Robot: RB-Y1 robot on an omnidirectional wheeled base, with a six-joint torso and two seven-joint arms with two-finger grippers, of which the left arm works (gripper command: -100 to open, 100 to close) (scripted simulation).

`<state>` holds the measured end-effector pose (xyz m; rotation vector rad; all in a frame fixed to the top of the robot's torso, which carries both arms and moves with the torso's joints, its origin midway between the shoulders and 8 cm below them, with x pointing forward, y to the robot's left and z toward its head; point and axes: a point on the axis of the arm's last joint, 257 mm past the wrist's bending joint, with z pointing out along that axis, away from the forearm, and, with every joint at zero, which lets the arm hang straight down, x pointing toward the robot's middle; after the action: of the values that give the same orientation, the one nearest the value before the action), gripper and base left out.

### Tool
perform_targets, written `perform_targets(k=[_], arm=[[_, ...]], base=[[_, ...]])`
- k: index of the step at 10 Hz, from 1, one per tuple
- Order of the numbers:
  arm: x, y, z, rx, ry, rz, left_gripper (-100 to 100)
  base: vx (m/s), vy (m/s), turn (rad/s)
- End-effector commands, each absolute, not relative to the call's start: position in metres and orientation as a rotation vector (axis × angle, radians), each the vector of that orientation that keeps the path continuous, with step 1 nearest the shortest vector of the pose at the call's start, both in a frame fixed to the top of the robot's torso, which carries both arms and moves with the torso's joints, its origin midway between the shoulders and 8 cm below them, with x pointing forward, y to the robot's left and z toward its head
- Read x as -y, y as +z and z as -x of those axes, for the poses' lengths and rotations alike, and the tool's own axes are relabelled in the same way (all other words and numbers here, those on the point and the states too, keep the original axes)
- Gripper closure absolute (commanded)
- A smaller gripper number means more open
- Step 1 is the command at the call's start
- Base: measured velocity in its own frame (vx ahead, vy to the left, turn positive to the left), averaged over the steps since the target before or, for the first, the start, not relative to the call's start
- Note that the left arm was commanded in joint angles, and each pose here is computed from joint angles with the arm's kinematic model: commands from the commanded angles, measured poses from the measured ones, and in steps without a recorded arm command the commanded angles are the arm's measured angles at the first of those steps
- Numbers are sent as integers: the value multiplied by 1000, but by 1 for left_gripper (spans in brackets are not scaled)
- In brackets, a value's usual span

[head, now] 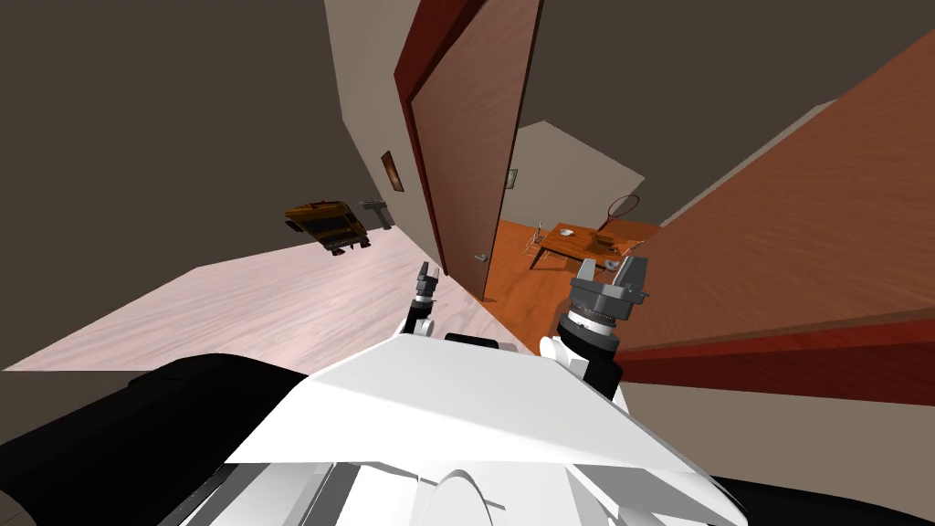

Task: Push the door open

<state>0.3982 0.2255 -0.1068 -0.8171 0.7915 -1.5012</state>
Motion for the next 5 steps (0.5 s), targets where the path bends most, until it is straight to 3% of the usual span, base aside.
perform_targets(k=[1,5], arm=[[-220,-124,-402,-825,-1503,834,-100],[-202,-164,-409,-910,-1505,871,-100]], base=[[100,50,-110],[84,54,-115]])
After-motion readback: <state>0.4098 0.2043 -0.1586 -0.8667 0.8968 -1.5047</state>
